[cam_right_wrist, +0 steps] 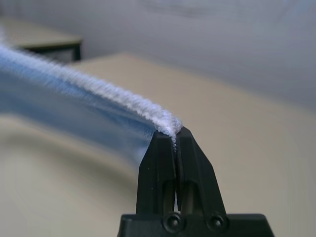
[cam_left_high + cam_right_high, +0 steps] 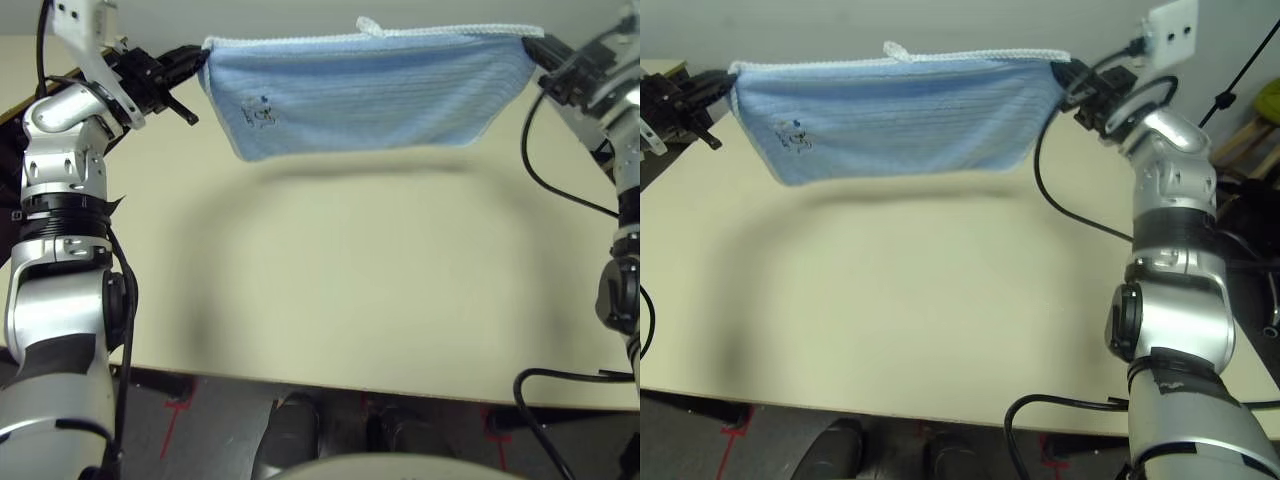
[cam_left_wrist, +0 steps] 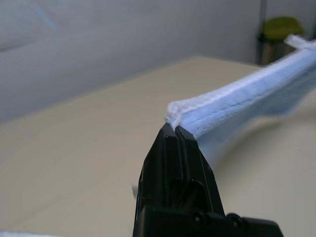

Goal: Fold the towel and set it aside.

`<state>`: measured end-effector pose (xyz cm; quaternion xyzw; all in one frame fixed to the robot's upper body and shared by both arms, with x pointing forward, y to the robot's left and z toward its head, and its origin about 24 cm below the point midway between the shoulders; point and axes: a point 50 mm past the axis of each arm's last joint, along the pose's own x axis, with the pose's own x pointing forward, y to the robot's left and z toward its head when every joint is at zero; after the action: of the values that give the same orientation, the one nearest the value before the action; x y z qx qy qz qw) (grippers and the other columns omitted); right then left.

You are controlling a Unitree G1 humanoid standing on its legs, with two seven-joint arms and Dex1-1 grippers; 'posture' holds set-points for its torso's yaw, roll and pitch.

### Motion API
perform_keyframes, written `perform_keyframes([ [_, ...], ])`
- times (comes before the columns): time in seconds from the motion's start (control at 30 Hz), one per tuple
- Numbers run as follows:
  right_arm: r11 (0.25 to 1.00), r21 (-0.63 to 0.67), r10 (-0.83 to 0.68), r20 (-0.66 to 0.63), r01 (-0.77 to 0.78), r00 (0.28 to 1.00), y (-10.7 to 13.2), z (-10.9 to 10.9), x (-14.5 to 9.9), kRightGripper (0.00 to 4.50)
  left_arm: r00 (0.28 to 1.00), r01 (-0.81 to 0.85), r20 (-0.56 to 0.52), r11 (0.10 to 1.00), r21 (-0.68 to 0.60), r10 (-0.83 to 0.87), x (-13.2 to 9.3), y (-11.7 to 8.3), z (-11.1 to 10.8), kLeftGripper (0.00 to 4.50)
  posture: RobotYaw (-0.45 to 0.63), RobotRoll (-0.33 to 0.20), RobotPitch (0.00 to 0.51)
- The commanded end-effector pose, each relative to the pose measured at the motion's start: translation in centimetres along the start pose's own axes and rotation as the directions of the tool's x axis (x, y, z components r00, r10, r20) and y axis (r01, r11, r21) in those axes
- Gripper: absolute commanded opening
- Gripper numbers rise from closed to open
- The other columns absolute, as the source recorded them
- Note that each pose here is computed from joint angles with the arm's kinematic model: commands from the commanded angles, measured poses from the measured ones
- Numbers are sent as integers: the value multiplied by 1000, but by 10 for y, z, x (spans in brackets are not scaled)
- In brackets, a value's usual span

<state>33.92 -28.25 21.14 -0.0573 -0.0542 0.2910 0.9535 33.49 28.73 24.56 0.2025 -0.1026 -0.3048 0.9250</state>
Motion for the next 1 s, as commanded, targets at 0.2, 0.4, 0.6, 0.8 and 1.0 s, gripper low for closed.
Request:
perform_keyframes([
  [0.2,966,207,205,-258,-153,944,53,-79,-55,0,914,222,-263,925,-309,-307,-49,-72,-71,22,130,0,92],
  [0.4,911,317,384,-416,-264,824,70,-91,-86,0,831,234,-349,841,-488,-433,-82,-90,-77,22,133,0,94],
  [0.6,863,380,502,-571,-332,650,74,-94,-116,0,700,195,-473,780,-594,-535,-120,-96,-74,22,137,0,94],
  [0.8,838,429,543,-602,-338,585,69,-81,-127,0,611,143,-551,763,-630,-569,-147,-91,-70,22,146,0,92],
  [1.0,902,288,430,-548,-321,717,47,-74,-101,0,706,170,-528,837,-520,-471,-123,-78,-67,22,146,0,90],
])
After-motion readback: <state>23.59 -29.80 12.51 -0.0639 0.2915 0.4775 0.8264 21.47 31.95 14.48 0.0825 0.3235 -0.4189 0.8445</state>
